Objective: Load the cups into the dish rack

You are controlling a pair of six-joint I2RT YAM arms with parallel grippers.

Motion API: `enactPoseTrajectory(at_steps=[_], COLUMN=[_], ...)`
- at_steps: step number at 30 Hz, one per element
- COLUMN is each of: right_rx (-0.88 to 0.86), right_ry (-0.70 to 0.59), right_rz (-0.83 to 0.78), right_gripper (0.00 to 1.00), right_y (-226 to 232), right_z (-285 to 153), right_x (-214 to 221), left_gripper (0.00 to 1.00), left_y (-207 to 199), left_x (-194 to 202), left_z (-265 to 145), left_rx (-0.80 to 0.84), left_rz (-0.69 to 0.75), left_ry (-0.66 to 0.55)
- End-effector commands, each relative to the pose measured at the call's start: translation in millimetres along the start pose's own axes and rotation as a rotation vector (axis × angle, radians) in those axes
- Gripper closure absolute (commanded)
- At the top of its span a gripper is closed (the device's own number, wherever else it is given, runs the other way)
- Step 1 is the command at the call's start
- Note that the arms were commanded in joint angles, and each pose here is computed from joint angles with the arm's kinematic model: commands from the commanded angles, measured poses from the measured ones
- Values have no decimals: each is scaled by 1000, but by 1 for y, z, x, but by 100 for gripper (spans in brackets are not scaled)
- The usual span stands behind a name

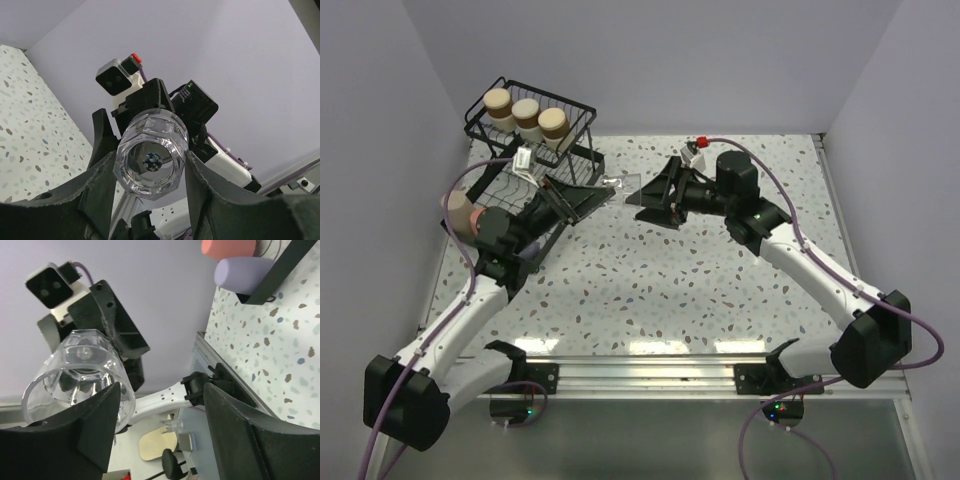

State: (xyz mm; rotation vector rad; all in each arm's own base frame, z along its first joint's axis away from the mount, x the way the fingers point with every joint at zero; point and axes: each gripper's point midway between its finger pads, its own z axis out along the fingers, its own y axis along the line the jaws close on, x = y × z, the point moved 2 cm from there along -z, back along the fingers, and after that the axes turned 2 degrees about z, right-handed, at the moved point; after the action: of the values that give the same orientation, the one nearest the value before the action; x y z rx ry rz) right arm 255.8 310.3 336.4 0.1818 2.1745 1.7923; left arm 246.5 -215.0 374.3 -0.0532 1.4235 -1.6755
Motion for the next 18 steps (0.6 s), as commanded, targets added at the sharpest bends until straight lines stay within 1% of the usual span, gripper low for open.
enactPoseTrajectory(at_steps=[1, 2, 3, 4, 6, 7, 9, 10, 12, 13, 15, 18], right_rx=[29, 41, 52, 64, 96, 123, 157, 180, 194, 210, 226, 245], right_ry=[-29, -39, -47, -50, -75, -76, -89, -85, -89, -88, -85, -88], right_rz=[-75, -87, -89, -86, -100, -94, -111, -102, -113, -108, -110, -116], right_gripper=[29, 28, 27, 27, 26, 26, 26, 26, 26, 26, 26, 26], right_y=[5, 2, 0, -2, -10, -15, -23, -29, -34, -40, -44, -49], right_z=[-16, -19, -22, -27, -34, -40, -46, -50, -54, -57, -60, -65], right_x=[1, -2, -3, -2, -8, -7, -9, -6, -6, -4, 0, 3], left_gripper=[100, 100, 100, 100, 100, 100, 100, 100, 100, 100, 100, 100], left_y=[-12, -9, -6, -2, 3, 9, 13, 21, 24, 33, 39, 49], left_x=[-18, -23, -31, -36, -50, -56, -67, -75, -84, -93, -103, -113], left_z=[3, 3, 1, 1, -3, -5, -12, -16, -25, -31, -42, -58], left_rx=[-43, -72, -125, -156, -251, -296, -410, -470, -589, -662, -769, -911], left_rz=[112, 155, 163, 213, 246, 313, 344, 416, 450, 505, 559, 580], left_ry=[-9, -19, -19, -17, -11, -9, 5, 0, 10, -2, -9, -8])
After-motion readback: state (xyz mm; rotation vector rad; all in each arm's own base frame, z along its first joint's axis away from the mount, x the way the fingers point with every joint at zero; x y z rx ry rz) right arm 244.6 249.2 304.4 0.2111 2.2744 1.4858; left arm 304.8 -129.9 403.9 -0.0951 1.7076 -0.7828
